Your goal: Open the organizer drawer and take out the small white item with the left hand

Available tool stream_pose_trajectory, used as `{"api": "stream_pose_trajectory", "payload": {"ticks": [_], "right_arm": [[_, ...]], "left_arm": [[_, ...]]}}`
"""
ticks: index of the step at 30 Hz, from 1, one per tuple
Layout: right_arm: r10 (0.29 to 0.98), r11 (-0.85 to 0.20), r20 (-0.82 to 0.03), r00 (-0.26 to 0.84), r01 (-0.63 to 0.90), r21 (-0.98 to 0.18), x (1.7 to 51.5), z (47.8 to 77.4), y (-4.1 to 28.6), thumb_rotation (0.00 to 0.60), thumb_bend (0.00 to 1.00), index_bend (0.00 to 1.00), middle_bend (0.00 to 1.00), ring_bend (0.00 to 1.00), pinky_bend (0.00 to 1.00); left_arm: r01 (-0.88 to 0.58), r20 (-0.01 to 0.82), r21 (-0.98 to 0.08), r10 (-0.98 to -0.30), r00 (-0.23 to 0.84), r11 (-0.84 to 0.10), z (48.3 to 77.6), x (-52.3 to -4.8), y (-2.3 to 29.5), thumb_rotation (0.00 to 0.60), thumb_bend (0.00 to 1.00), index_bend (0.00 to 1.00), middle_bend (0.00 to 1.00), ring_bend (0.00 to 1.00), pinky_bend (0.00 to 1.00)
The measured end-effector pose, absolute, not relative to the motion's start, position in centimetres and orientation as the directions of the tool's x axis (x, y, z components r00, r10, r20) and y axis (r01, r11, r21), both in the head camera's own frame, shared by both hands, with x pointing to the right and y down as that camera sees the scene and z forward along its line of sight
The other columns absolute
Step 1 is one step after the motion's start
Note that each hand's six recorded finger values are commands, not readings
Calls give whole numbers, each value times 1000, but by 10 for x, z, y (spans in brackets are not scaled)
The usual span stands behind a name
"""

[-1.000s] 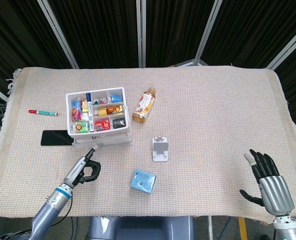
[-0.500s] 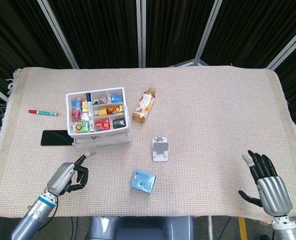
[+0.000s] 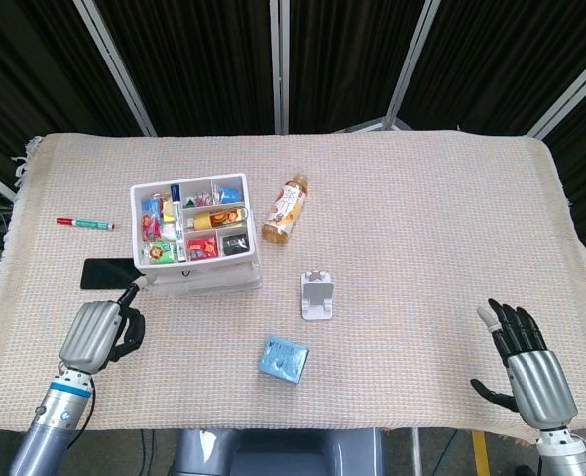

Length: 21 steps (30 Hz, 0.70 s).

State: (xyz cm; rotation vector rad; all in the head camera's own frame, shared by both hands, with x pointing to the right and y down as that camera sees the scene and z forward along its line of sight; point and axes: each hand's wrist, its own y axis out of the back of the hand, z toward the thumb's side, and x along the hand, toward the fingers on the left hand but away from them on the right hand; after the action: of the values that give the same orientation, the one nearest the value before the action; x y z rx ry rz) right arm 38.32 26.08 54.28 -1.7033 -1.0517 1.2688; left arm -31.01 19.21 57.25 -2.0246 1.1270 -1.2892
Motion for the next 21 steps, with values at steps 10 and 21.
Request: {"api": "stream_pose_trajectory", "payload": {"ticks": [10, 21], "right_arm": [[921, -379, -352, 169, 175, -909, 383, 543, 260, 600, 20, 0, 0, 0, 0], [918, -385, -357, 173, 174, -906, 383, 544, 261, 600, 19, 0, 0, 0, 0]], "left_arm": [[-337, 567, -725, -798, 204, -601, 583, -298, 183, 600, 712, 212, 835, 802, 631], [-322, 604, -701, -770, 207, -636, 590, -289, 183, 600, 712, 226, 836, 802, 631]]}}
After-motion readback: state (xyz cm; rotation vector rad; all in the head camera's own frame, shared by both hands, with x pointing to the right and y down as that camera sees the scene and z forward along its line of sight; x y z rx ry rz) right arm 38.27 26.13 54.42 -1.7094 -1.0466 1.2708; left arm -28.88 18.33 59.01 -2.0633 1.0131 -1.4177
